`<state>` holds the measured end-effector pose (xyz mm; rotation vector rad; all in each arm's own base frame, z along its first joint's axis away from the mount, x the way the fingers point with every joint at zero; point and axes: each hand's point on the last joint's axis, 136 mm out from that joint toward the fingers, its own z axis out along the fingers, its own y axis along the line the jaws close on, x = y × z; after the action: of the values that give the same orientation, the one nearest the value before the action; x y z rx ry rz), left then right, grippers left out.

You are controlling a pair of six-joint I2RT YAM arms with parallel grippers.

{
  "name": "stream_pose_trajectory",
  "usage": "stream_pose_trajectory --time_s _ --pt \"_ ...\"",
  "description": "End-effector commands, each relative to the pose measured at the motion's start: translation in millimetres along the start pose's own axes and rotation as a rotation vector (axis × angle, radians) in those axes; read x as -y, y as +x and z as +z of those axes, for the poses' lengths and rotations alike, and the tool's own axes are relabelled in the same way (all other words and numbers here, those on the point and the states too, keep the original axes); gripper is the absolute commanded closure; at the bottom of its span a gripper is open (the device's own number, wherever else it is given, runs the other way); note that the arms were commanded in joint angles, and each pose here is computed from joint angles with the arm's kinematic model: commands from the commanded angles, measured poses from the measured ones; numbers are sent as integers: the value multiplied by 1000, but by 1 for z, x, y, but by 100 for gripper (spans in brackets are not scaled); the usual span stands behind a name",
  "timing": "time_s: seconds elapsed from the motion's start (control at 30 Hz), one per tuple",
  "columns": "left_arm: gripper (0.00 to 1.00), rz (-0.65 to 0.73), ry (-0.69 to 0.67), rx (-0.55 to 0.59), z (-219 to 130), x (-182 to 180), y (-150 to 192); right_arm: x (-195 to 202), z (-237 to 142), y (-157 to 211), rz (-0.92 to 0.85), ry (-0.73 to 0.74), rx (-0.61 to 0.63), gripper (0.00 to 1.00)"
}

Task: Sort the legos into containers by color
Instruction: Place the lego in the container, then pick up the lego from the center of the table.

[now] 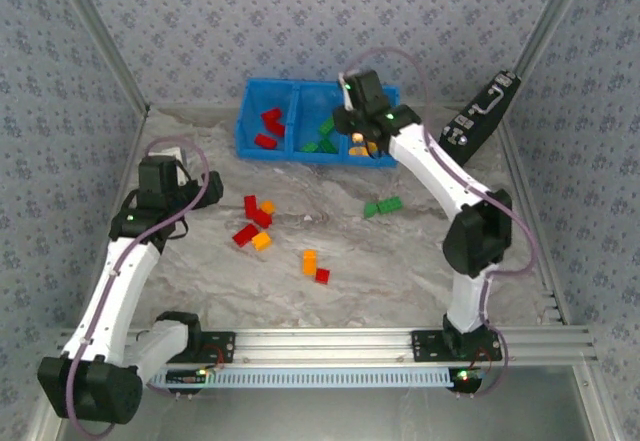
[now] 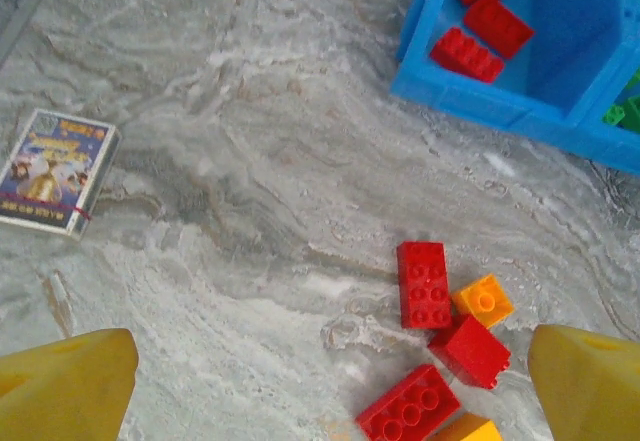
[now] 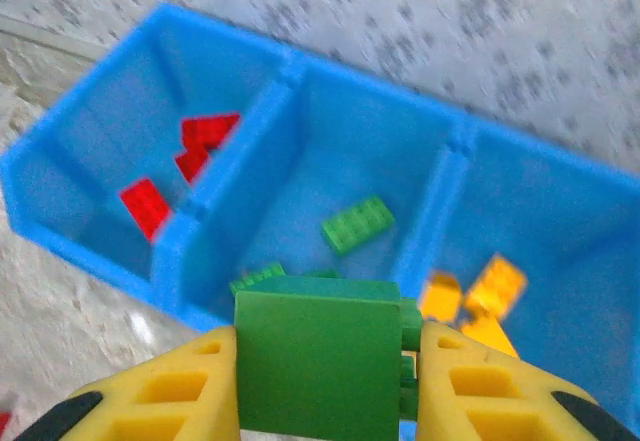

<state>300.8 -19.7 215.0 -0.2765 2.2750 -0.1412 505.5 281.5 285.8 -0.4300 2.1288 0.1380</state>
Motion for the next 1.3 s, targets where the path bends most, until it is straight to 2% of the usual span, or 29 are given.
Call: stream_pose_trajectory --time_s 0.0,0.27,0.47,0.63,0.7,0.87,1.03,1.17,1.27 --pt "0 2 56 6 -5 6 1 -6 47 47 -135 55 -191 69" --pt "0 10 2 16 0 -10 3 -24 109 48 -137 20 -169 64" --pt "0 4 -5 7 5 -15 1 -31 133 62 -65 -70 -175 61" --pt "0 -9 -28 1 8 -23 -1 -32 136 63 -56 -86 -173 47" --pt "0 -17 -25 -2 10 -23 -3 -30 130 57 -64 -88 -163 38" --pt "0 -50 4 -9 15 -19 -4 -29 103 38 -73 -136 -136 35" --pt "0 -71 18 -4 13 -18 -3 -21 56 24 -86 -148 -135 35" --pt "0 -79 22 7 6 -17 -6 -11 13 39 -94 -120 -155 33" --pt "0 -59 40 25 0 -14 -8 7 -18 76 -65 -65 -216 30"
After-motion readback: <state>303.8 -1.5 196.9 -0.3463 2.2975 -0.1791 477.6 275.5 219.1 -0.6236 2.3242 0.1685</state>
